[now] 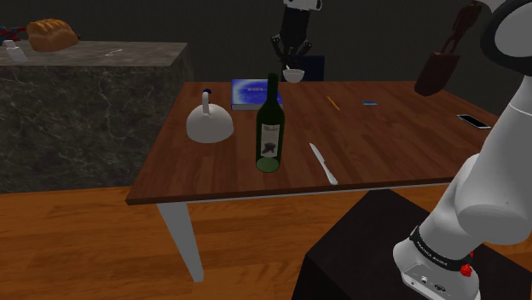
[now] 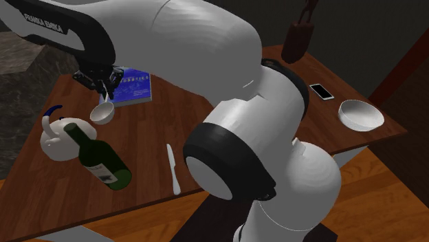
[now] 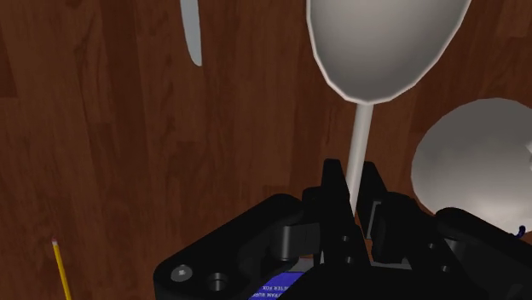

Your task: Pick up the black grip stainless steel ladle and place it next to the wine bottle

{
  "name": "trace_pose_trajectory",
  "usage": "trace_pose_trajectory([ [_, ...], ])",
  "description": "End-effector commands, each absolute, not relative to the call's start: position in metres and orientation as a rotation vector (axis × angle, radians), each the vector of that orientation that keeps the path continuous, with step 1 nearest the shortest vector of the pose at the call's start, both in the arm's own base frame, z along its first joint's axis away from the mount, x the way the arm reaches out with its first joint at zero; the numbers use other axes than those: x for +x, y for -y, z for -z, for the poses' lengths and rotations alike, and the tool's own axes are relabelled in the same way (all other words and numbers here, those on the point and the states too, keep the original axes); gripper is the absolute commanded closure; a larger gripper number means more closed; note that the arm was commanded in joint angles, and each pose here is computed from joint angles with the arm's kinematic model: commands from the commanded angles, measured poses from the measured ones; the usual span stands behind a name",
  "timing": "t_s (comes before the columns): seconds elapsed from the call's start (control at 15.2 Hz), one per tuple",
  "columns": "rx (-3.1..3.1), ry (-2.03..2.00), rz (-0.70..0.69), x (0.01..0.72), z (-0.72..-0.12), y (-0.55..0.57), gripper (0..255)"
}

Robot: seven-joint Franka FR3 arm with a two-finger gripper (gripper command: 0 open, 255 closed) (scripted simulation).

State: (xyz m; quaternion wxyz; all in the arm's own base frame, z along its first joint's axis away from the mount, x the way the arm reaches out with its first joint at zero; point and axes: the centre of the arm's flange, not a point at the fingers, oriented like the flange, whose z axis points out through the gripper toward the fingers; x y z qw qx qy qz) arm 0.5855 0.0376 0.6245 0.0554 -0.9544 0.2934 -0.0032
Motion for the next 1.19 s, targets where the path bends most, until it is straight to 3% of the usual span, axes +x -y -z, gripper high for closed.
trace_pose_trajectory([
  [0.0,-2.897,-0.89,0.011,0.585,-0.613,-0.036,255],
  [1.12,-2.897,-0.89,0.011,0.585,-0.523,-0.036,255],
])
